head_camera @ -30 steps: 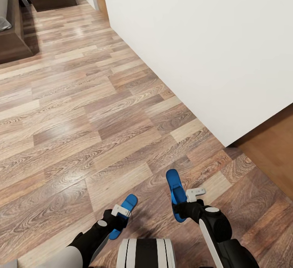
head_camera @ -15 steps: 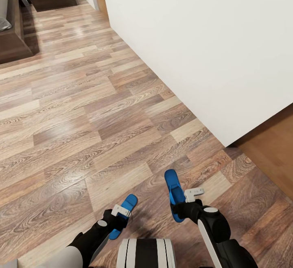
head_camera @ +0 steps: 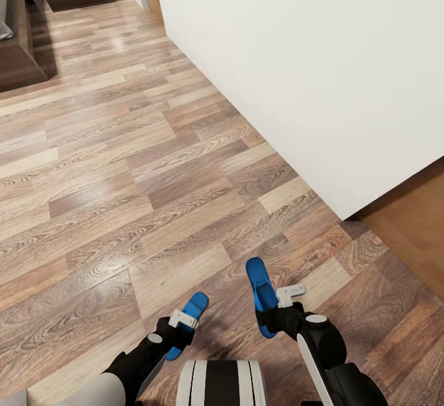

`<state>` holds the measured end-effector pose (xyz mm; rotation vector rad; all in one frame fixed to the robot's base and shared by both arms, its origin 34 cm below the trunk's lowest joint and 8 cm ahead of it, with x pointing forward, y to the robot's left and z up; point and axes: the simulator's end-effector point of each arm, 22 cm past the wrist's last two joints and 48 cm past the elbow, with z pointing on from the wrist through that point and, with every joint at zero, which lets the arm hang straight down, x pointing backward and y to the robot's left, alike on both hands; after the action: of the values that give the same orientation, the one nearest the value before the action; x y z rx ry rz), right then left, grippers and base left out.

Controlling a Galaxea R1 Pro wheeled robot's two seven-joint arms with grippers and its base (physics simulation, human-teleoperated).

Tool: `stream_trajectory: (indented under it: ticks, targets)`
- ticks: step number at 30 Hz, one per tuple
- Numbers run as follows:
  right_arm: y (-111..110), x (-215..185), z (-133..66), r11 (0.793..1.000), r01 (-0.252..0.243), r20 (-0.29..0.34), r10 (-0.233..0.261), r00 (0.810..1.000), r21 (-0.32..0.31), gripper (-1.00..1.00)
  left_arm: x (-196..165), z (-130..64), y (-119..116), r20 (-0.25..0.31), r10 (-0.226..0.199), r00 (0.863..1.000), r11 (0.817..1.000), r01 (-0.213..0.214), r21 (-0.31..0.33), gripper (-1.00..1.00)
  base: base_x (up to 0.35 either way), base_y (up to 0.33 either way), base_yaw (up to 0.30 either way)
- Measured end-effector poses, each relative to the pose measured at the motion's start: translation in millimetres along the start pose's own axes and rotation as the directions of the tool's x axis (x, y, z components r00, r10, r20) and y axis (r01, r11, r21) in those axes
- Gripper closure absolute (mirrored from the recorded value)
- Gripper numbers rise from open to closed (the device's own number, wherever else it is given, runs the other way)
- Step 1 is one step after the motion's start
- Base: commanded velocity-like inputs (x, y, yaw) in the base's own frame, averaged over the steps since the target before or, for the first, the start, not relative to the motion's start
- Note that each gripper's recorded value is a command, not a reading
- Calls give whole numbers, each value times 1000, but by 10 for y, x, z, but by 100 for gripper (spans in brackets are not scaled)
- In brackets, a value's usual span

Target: In the bedroom, move the book from the bed onto either nightstand, and place the two sandals side by side next to the bed.

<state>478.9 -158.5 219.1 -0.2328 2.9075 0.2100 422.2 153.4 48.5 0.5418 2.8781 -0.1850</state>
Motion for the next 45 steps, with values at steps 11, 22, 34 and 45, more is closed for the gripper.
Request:
stream_trajectory:
  ticks: [11,22,34,45]
  targets:
    - [1,18,15,1000,0,-5,0,1000,-1,100,12,11,-4,-2,-1,1000,1000,1,1,-100,0,0,0]
    - [1,78,72,1000,-3,-21,3,1000,-3,100,89,55,-25,-16,-3,1000,1000,3,6,-100,0,0,0]
    - [7,77,71,1000,-2,-21,2,1000,-4,100,87,55,-25,-15,-3,1000,1000,3,6,-100,0,0,0]
    - [9,198,177,1000,-7,-53,6,999,-9,100,215,135,-56,-39,-6,999,1000,7,13,-100,0,0,0]
